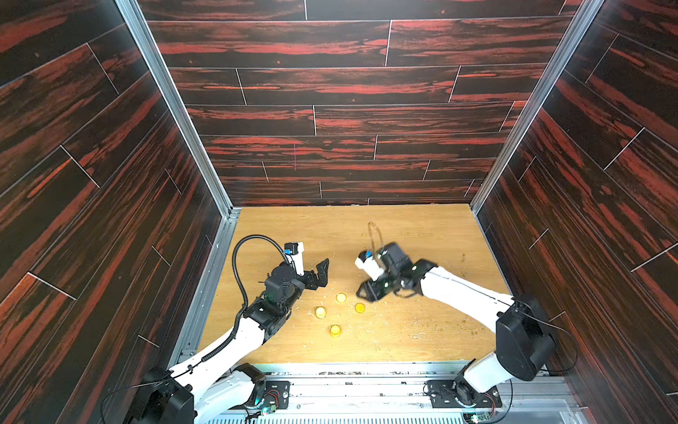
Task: Close the paint jar lid
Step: Pick up the paint jar from the center of the board.
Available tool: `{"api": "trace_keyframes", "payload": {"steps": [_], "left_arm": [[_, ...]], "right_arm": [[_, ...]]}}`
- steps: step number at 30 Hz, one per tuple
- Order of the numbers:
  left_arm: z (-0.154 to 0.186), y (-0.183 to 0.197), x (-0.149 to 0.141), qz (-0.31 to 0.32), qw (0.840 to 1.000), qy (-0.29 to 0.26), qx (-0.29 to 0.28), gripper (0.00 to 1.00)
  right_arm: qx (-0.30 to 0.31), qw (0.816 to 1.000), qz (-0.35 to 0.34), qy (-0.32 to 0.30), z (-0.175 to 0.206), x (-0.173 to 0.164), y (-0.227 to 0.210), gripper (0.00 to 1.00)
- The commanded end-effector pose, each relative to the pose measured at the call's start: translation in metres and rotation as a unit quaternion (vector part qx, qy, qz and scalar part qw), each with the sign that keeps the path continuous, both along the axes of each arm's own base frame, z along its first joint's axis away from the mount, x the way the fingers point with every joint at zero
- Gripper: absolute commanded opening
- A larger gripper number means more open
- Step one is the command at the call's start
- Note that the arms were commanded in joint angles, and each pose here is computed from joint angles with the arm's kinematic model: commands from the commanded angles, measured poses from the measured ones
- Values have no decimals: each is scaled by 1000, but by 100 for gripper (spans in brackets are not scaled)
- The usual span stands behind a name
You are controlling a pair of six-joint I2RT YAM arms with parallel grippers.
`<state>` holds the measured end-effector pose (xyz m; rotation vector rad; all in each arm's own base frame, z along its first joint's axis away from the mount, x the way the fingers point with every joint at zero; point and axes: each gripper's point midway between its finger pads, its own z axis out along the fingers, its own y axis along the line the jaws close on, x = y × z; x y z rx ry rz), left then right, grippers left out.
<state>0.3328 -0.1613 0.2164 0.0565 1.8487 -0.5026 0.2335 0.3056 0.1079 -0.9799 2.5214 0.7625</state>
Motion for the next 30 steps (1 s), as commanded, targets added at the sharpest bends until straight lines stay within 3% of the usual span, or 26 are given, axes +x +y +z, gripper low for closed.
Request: {"api": "trace_keyframes", "payload": {"steps": [1, 11, 30], "left_arm": [[10, 13, 2, 30, 1000, -3, -6, 100], [16, 13, -5, 18, 1000, -16, -8, 100], [14, 16, -7, 19, 1000, -17, 3, 100]], "right_arm": [[43, 998, 41, -33, 8, -22, 20, 56], [41, 991, 116, -55, -27, -64, 51, 56], [-17, 983, 171, -68, -62, -81, 71, 55]]}}
